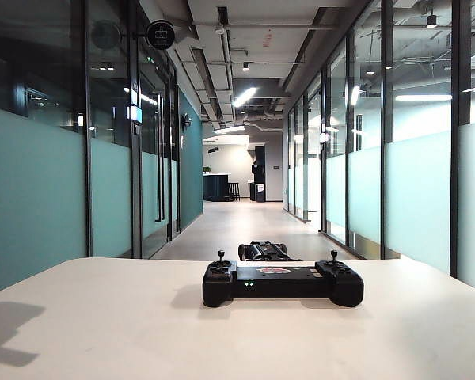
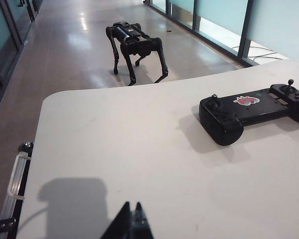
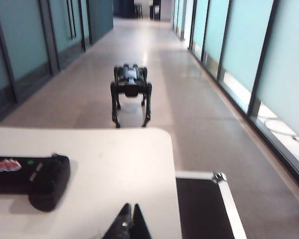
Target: Push the left joystick on the remote control sitting on the white table backward to make the robot dog back up in a straight line until it returns close to you.
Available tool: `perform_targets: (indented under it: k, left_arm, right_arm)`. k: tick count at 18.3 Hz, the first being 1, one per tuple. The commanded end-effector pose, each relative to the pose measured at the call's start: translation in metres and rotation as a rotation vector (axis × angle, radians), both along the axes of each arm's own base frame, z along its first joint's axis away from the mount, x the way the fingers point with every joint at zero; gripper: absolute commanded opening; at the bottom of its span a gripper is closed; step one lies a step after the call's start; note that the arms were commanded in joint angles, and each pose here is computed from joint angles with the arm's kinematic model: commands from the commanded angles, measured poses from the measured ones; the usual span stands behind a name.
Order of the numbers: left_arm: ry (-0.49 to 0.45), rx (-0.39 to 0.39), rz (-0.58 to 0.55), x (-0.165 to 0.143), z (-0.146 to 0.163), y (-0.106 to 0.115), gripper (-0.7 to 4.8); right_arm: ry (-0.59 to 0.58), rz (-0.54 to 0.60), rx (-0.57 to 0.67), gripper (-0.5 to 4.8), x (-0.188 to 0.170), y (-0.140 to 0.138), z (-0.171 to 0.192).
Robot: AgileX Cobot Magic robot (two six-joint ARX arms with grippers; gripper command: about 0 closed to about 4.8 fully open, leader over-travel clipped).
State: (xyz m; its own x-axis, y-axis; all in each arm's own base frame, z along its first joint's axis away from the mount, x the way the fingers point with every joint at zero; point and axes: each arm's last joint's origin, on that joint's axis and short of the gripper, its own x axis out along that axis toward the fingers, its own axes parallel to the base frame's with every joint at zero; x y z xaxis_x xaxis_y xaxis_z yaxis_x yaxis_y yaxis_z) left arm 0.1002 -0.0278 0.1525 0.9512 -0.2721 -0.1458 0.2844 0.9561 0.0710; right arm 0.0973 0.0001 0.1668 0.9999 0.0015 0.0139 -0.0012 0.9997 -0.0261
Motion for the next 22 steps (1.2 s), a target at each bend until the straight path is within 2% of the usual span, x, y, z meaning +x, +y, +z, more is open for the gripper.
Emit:
perform_targets:
  k: [1,12,16,18,22]
  left_arm:
    - [-0.009,-0.005,0.001,0.000,0.002,0.000,-0.05]
    - [-0.013,-0.006,0.003,0.000,0.002,0.000,-0.05]
    - [-0.244,-0.050,0.114,-0.004,0.023,0.017,0.04]
    - [-0.273,-0.106,0.153,-0.004,0.027,0.022,0.24]
    - [-0.263,-0.126,0.165,-0.004,0.026,0.023,0.25]
  right_arm:
    - [-0.011,-0.008,-0.001,-0.02,0.000,0.000,-0.001]
    - [-0.013,-0.007,-0.001,-0.01,0.000,0.000,-0.001]
    - [-0.008,-0.007,-0.001,-0.01,0.000,0.000,-0.002]
    - [-0.006,-0.007,-0.001,-0.01,0.000,0.000,-0.002]
    - [-0.005,-0.007,-0.001,-0.01,0.000,0.000,-0.002]
